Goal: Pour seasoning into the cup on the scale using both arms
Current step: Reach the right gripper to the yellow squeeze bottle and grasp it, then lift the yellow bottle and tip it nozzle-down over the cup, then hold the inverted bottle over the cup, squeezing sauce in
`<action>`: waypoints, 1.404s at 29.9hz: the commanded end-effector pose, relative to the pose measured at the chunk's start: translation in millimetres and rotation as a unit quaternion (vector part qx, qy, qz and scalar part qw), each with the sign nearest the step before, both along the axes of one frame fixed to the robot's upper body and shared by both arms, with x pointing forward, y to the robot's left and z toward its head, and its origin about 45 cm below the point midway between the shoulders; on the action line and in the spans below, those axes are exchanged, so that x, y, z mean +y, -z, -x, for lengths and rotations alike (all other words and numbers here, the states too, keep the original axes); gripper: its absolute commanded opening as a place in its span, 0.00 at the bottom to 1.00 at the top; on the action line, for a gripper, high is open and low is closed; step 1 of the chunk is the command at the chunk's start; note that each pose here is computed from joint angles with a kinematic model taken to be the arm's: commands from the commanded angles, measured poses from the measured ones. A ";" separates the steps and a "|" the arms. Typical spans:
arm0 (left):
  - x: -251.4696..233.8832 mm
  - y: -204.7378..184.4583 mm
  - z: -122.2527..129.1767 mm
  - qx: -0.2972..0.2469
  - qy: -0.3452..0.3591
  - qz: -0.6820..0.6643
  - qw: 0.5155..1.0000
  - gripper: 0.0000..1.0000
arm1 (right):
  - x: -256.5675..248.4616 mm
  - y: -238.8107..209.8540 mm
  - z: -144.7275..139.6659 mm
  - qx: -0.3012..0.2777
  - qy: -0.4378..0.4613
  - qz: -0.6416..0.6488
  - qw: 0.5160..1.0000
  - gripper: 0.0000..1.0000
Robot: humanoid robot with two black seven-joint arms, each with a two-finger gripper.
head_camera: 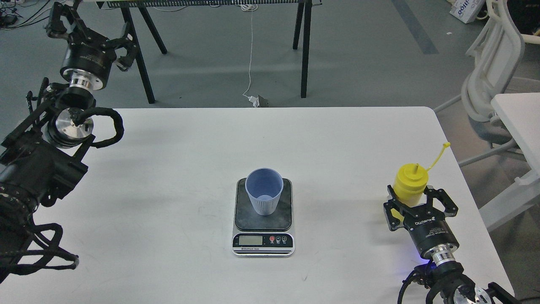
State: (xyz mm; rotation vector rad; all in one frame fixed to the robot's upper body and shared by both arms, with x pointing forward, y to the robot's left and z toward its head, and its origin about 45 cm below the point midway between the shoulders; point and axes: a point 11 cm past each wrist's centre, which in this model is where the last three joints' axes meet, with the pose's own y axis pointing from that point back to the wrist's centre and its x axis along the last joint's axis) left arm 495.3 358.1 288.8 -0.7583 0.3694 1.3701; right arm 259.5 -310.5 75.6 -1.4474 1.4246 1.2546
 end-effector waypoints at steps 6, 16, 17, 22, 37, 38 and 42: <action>1.9 -1.2 0.3 -0.002 -0.001 0.002 1.000 1.00 | -16.0 -78.9 -71.0 -0.124 -0.061 0.133 0.981 0.35; 4.4 -2.2 0.5 -0.003 -0.004 0.001 1.000 1.00 | 45.9 -161.1 -110.7 -0.293 -0.198 0.386 0.852 0.30; 5.1 -2.5 0.6 -0.003 -0.004 0.000 1.000 1.00 | 56.5 -165.7 -108.1 -0.310 -0.216 0.415 0.828 0.30; 6.5 -2.8 1.1 -0.005 -0.005 0.002 1.000 1.00 | 99.0 -173.1 -105.2 -0.363 -0.272 0.573 0.683 0.30; 8.2 2.7 3.4 0.000 -0.007 0.005 1.000 1.00 | 197.0 -168.0 -122.1 -0.459 -0.309 0.783 0.285 0.28; 8.2 2.7 3.4 0.000 -0.007 0.005 1.000 1.00 | 199.3 -170.3 -124.1 -0.463 -0.307 0.786 0.271 0.28; 9.2 1.5 3.9 -0.009 -0.016 0.006 1.000 1.00 | 211.1 -171.5 -124.1 -0.478 -0.310 0.791 0.222 0.28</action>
